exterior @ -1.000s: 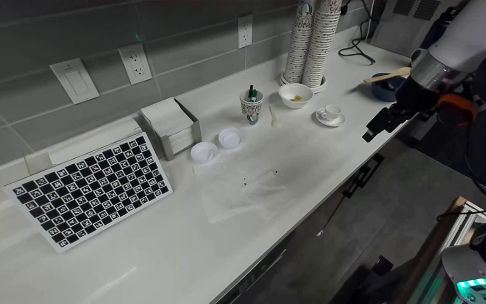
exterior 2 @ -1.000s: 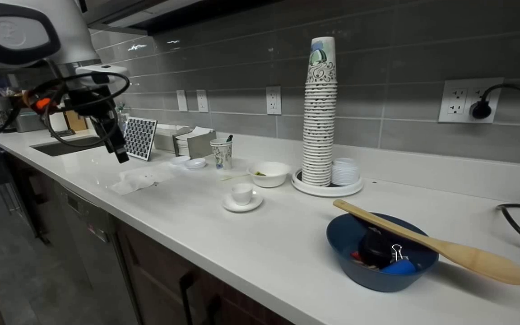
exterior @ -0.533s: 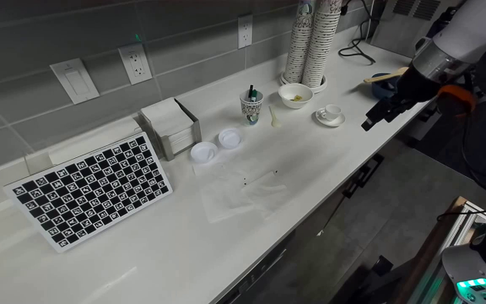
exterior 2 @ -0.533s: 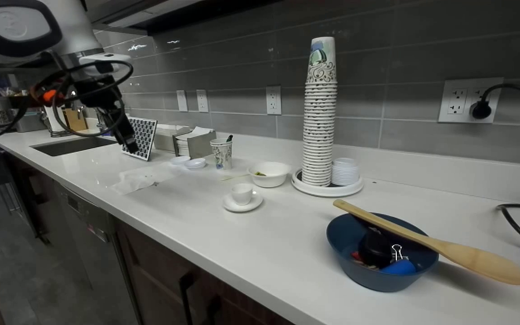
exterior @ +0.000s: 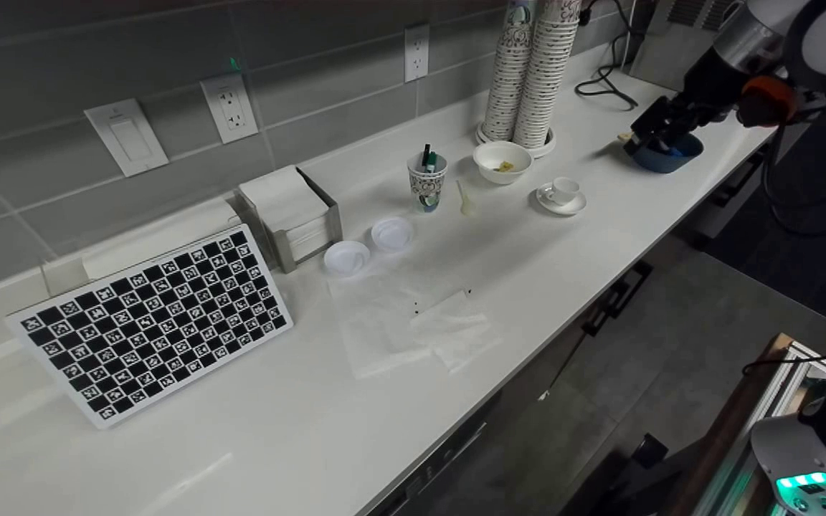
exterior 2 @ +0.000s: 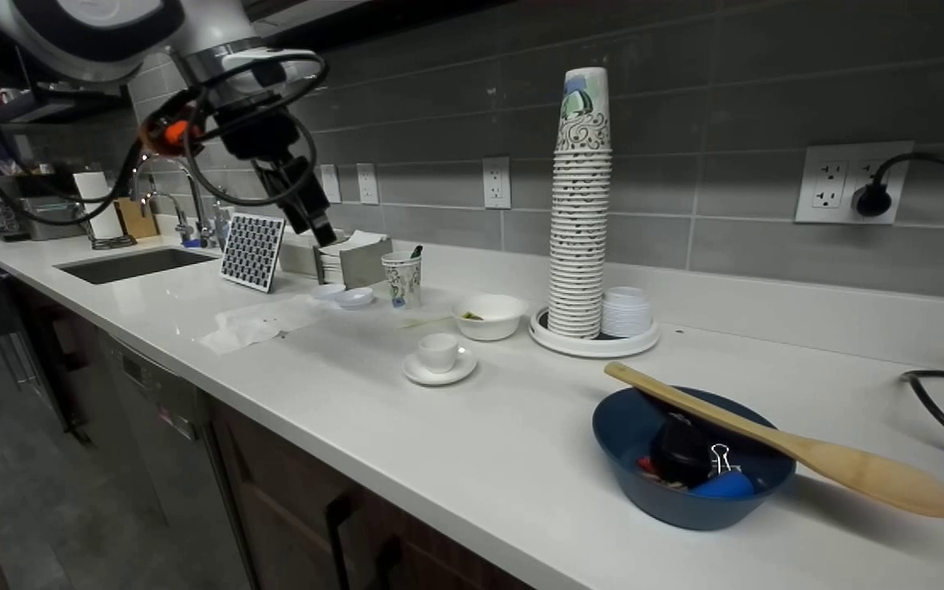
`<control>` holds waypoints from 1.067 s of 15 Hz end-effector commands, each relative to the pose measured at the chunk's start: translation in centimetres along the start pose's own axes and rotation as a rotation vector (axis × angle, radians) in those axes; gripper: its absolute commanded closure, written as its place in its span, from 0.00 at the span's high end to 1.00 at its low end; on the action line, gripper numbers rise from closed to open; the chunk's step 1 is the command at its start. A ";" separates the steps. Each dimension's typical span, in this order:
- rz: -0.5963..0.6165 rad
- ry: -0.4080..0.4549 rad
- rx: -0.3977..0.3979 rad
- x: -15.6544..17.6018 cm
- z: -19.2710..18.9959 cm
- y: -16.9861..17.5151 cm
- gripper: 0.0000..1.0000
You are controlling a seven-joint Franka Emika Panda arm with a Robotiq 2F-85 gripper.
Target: Remove the white mug from the plate and then put it in the white bowl closer to the wall
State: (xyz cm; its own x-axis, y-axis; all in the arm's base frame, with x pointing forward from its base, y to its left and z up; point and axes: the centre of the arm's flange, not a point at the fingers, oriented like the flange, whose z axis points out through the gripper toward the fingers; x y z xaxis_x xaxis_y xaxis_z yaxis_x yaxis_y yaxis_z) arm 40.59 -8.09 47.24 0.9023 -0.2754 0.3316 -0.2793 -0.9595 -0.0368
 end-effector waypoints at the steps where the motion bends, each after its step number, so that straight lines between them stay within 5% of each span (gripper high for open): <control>1: 0.004 -0.006 0.001 1.1 0.4 0.4 1.00; 7: 0.003 -0.027 -0.002 3.2 1.7 0.4 1.00; 16: -0.028 -0.155 0.020 8.9 12.9 0.7 1.00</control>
State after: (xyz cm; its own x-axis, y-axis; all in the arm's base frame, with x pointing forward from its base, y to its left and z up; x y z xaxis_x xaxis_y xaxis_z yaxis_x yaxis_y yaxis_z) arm 48.77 -10.44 39.66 0.9399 -0.2725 0.2058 -0.2736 -0.9615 -0.0236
